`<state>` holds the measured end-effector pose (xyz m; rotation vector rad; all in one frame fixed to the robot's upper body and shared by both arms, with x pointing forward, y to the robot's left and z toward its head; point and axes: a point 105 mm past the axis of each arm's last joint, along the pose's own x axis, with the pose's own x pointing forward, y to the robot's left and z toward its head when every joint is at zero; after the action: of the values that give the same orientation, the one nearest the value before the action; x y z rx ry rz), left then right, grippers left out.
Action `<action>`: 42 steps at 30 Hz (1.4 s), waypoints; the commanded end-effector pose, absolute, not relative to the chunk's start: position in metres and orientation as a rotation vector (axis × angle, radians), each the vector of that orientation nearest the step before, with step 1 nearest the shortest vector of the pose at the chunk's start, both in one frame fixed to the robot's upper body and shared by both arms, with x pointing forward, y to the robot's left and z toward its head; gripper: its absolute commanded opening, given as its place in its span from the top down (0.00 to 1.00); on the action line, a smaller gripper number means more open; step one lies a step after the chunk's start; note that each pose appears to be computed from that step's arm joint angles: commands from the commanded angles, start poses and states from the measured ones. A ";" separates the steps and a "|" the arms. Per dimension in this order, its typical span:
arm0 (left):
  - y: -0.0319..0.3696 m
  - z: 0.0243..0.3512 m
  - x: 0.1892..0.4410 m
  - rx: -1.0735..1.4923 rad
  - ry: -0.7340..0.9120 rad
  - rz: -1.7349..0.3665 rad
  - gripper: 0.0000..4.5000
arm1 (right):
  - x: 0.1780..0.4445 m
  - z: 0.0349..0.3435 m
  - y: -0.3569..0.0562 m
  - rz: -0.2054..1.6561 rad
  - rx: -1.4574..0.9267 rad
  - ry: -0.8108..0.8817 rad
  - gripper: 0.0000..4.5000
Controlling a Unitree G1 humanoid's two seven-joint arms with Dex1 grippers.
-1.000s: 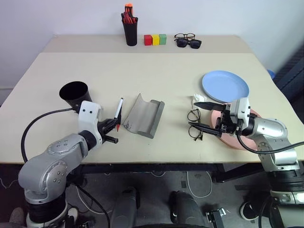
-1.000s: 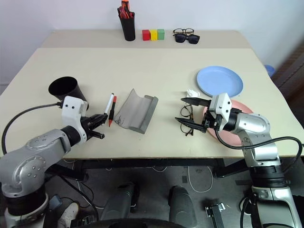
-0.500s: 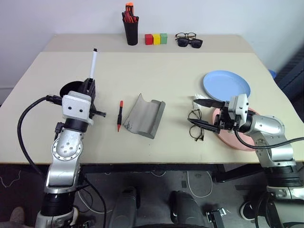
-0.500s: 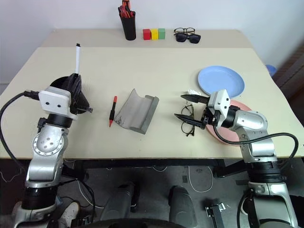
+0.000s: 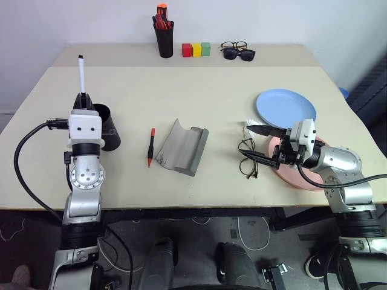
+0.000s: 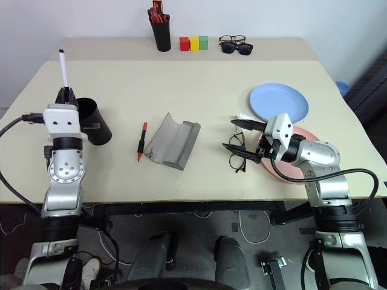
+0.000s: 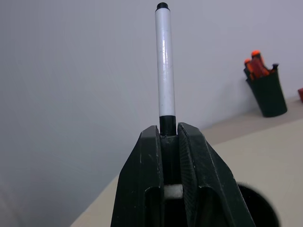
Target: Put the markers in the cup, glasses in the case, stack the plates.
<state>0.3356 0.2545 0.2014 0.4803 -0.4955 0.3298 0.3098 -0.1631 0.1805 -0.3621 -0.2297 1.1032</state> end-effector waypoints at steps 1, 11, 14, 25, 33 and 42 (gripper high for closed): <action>0.257 0.214 0.327 0.480 -0.541 0.344 0.99 | 0.307 0.198 -0.163 1.099 -0.380 -0.302 0.25; 0.261 0.210 0.327 0.473 -0.515 0.357 0.99 | 0.289 0.215 -0.140 1.214 -0.277 -0.409 0.25; 0.262 0.211 0.328 0.470 -0.514 0.359 0.99 | 0.286 0.219 -0.136 1.236 -0.262 -0.425 0.25; 0.258 0.211 0.331 0.471 -0.517 0.357 0.99 | 0.288 0.216 -0.136 1.245 -0.277 -0.428 0.25; 0.251 0.212 0.329 0.467 -0.529 0.320 0.15 | 0.290 0.216 -0.135 1.232 -0.275 -0.432 0.25; 0.226 0.219 0.322 0.385 -0.571 0.165 0.04 | 0.293 0.211 -0.141 1.200 -0.273 -0.416 0.25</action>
<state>0.3288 0.2398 0.2041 0.4108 -0.5063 0.2291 0.2935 -0.1370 0.2040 -0.2626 -0.3777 1.2246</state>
